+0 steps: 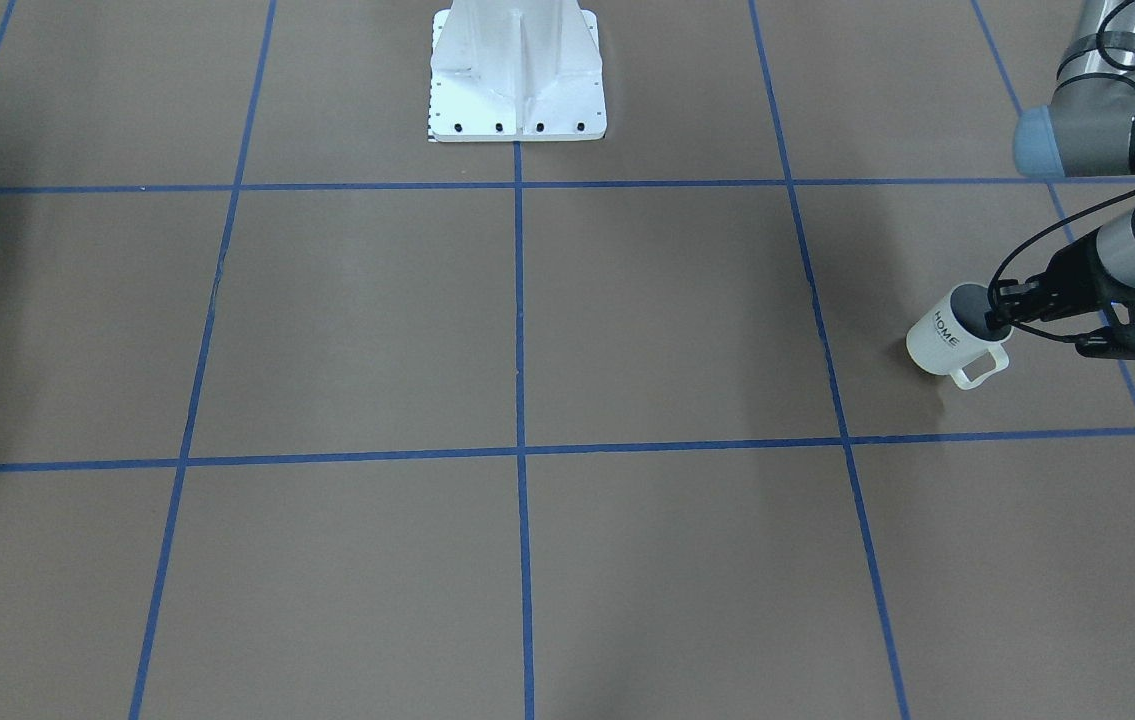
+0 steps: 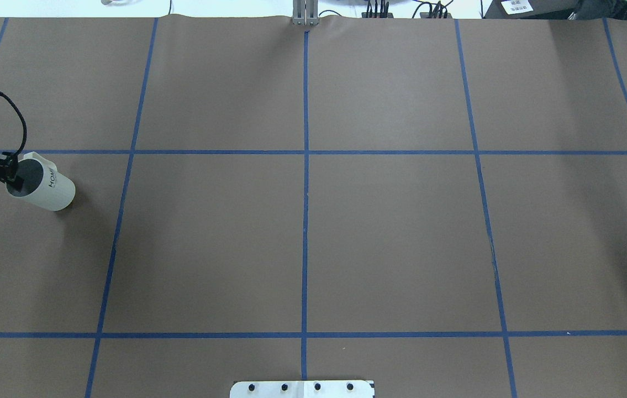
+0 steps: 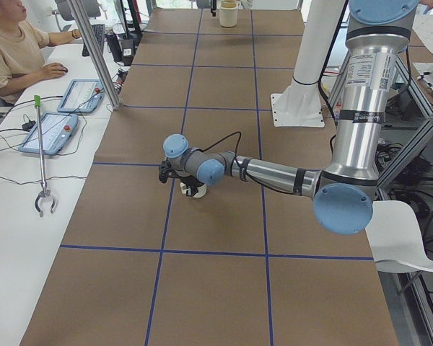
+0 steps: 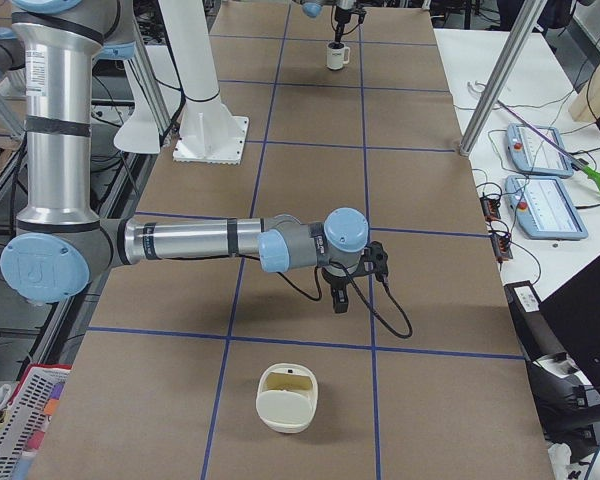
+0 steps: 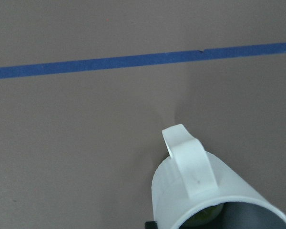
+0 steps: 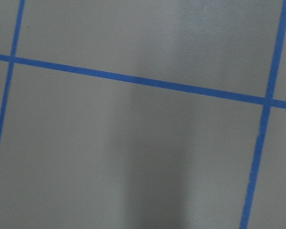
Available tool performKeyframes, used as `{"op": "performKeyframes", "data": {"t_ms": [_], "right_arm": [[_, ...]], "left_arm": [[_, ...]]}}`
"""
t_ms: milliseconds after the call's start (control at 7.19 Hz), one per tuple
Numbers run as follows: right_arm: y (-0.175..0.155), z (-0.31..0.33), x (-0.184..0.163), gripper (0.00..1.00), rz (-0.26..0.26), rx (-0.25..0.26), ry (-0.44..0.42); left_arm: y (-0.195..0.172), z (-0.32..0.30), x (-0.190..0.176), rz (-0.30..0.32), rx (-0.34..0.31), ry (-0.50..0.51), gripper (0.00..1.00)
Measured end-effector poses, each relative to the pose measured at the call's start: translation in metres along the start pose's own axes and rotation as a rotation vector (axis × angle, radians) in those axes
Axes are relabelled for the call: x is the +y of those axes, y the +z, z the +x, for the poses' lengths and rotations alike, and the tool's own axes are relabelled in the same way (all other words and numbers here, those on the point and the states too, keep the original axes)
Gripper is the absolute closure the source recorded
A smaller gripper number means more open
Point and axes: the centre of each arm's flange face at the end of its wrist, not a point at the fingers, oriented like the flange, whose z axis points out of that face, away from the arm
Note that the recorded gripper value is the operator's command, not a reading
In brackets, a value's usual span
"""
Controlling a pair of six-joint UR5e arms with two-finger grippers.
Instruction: Left arm hands cup to right arm to dump lemon
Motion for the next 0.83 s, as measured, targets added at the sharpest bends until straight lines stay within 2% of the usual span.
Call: {"op": "performKeyframes", "data": {"t_ms": [139,278,417,556,834], "right_arm": [[0.001,-0.022,-0.014,0.00,0.038,-0.020,-0.045],[0.009,-0.046,-0.024,0.00,0.093,-0.014,-0.083],[0.027,-0.075,-0.031,0.01,0.169,0.016,-0.098],[0.052,-0.114,-0.040,0.01,0.239,0.021,-0.087],[0.090,-0.204,-0.054,0.01,0.365,0.002,0.000]], "left_arm": [[-0.012,0.025,-0.004,-0.003,0.050,-0.064,1.00],[-0.029,0.059,-0.012,0.000,0.101,-0.132,1.00],[-0.042,0.100,-0.022,0.004,0.138,-0.180,1.00],[-0.042,0.146,-0.027,-0.003,0.158,-0.213,1.00],[-0.048,0.248,-0.030,0.016,0.192,-0.266,1.00]]}}
